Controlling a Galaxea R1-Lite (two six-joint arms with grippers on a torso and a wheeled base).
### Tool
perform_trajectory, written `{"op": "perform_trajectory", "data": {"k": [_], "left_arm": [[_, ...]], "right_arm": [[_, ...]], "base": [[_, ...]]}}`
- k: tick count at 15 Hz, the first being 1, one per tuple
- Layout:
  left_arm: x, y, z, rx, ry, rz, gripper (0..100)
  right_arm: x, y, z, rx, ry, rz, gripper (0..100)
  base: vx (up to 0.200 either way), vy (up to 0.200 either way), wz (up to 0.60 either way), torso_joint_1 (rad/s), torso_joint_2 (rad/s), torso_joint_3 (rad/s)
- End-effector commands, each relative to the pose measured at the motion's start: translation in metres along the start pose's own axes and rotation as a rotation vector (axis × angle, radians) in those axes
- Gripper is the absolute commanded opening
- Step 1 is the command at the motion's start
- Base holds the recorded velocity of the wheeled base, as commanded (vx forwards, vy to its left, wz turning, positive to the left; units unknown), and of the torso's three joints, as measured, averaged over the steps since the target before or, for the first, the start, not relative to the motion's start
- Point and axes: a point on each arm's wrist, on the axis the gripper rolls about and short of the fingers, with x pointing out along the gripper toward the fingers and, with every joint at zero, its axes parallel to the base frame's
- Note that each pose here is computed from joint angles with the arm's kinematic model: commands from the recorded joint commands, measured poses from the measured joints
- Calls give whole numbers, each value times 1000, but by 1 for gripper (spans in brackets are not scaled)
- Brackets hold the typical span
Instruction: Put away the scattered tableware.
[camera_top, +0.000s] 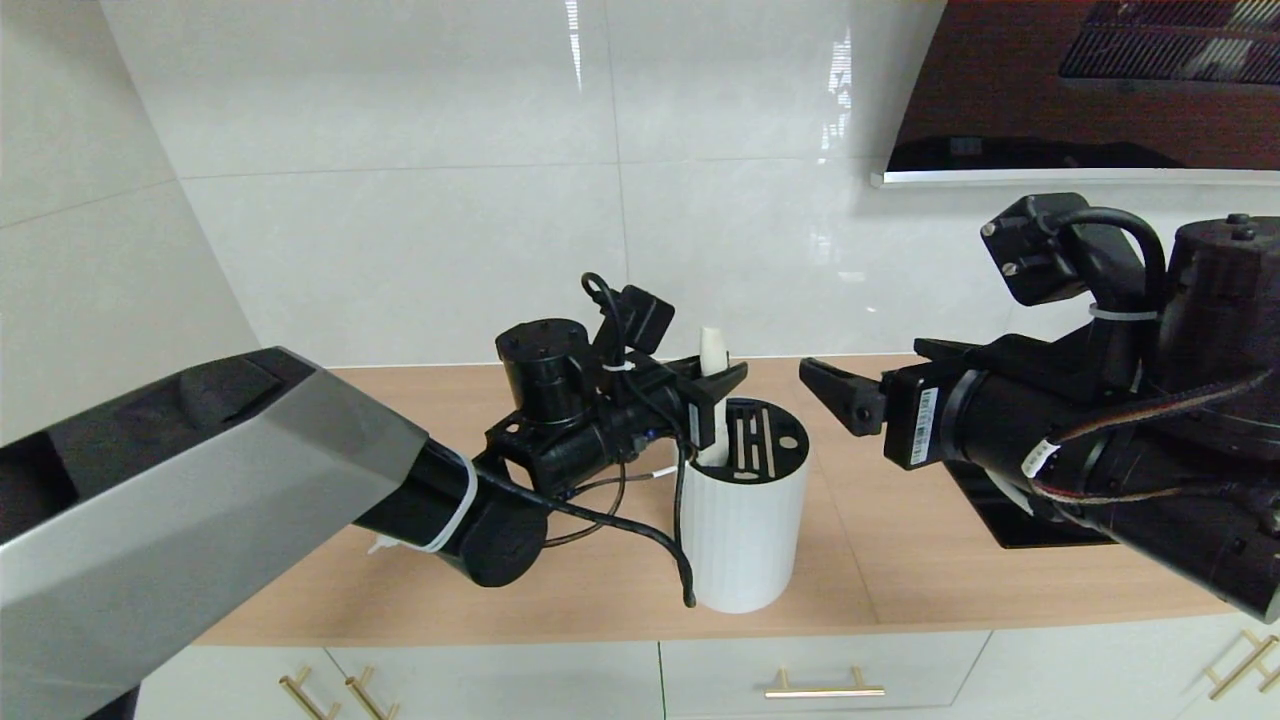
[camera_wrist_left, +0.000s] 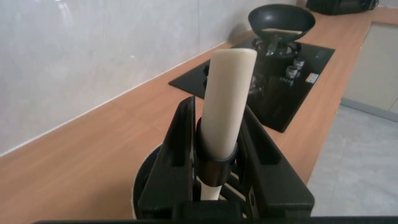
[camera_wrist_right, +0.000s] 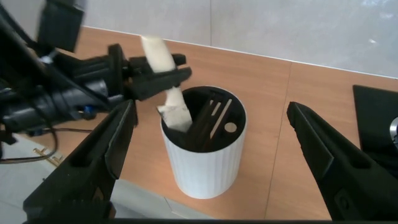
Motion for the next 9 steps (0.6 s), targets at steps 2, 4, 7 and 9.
{"op": "perform_trajectory", "data": {"k": [2,4,7,9], "left_arm": [[2,1,-8,-6,15,2,0],[3,1,-9,-6,18,12,0],[4,1,-11,-9,21,10,100],[4,1,-8,-8,4,17,100]], "right_arm": [[0,0,0,0,1,1,100],[1,0,-1,-1,2,0,100],[1,0,-1,-1,2,0,100],[1,0,-1,-1,2,0,100]], "base": [[0,0,0,0,0,0],[0,0,0,0,0,0],[0,0,0,0,0,0],[0,0,0,0,0,0]]}}
